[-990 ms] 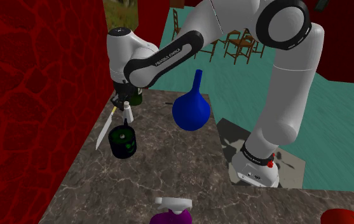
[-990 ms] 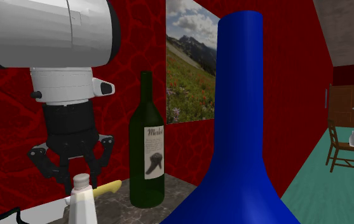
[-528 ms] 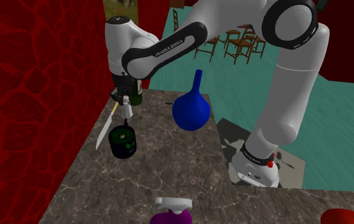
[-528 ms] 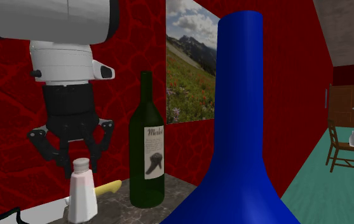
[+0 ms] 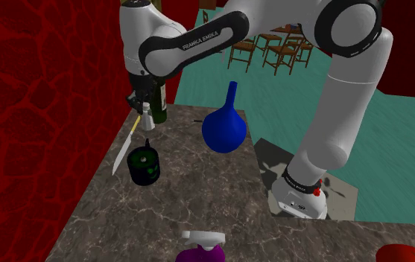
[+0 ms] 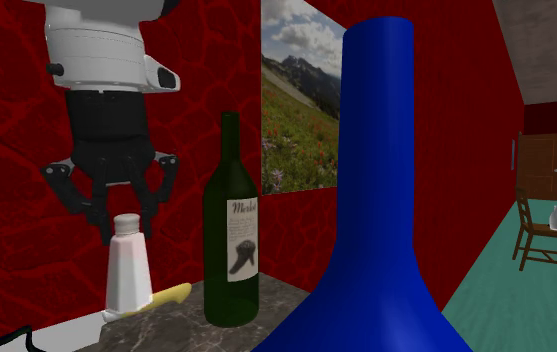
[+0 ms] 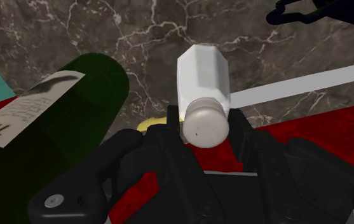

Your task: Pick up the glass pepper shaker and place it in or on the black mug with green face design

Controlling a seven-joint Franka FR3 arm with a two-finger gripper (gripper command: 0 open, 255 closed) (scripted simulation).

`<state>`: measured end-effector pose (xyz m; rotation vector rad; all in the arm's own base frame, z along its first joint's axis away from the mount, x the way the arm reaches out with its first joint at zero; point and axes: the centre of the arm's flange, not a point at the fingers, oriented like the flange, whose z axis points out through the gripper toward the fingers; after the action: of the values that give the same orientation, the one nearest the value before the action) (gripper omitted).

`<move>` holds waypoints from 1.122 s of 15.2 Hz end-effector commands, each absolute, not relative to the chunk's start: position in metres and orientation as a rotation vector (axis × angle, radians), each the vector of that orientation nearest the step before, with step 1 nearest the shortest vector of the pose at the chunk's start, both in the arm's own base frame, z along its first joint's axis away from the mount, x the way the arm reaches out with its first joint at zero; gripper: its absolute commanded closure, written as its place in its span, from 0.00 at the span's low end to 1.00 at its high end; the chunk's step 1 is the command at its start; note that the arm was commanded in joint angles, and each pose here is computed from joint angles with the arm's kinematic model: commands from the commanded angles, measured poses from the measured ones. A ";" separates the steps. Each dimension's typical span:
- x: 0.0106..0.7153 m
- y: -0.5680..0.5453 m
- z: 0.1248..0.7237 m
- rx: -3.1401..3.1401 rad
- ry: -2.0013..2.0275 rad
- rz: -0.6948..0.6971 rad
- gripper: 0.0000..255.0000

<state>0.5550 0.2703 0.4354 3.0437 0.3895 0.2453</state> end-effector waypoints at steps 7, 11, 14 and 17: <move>0.555 0.271 0.477 3.044 0.389 0.245 1.00; 0.555 0.271 0.498 3.044 0.389 0.245 1.00; 0.555 0.271 0.514 3.044 0.389 0.245 1.00; 0.555 0.271 0.530 3.044 0.389 0.245 1.00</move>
<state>0.5537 0.2686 0.5228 3.0437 0.3894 0.2453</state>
